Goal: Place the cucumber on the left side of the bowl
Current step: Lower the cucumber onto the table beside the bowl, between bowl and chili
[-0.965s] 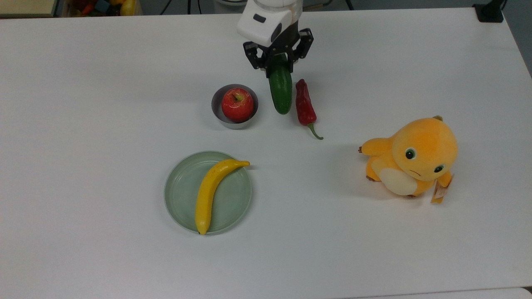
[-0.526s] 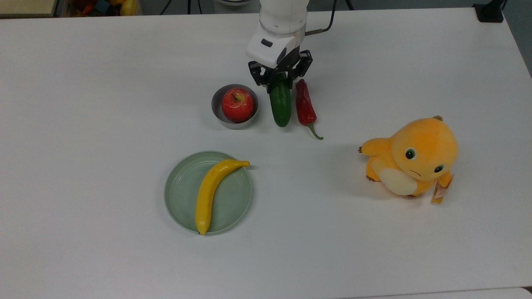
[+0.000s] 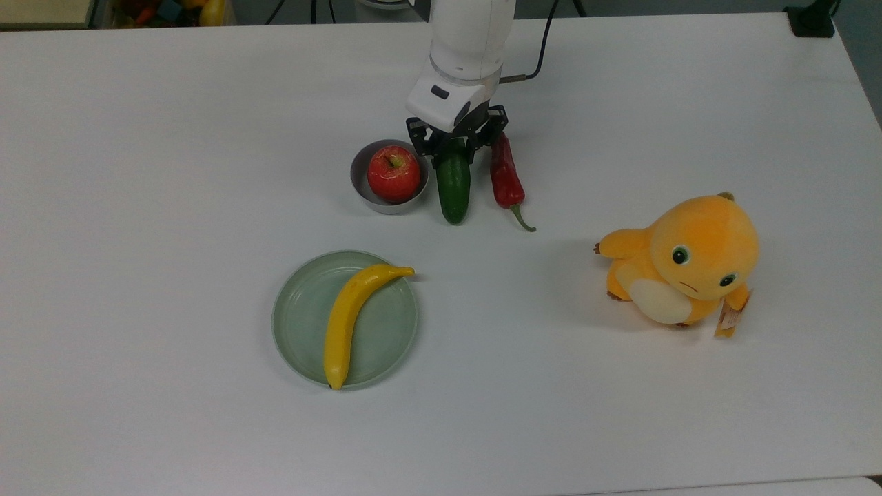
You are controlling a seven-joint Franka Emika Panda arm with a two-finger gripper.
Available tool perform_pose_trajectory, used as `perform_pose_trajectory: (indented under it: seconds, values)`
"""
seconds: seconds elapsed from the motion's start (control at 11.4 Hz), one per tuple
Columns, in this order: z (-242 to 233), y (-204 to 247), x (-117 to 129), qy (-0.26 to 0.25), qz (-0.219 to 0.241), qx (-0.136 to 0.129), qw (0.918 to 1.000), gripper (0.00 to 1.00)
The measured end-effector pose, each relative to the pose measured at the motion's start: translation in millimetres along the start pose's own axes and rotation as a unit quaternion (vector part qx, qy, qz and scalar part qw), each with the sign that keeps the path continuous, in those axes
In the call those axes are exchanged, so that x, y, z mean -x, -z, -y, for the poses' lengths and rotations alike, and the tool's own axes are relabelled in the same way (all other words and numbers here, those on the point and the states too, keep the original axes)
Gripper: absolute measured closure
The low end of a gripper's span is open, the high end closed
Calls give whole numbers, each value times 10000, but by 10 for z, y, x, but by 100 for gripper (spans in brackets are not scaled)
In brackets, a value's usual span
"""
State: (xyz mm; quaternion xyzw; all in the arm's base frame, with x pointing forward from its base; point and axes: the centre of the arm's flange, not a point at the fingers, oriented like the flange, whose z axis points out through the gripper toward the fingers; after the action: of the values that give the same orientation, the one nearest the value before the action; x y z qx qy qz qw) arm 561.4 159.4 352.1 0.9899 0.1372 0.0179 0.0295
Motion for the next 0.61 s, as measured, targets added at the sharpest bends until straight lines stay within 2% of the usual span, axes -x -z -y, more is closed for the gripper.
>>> perform_pose_trajectory:
  seconds: [0.61]
  values:
    - [-103,-3,-3,-230,-4,11,9997,50]
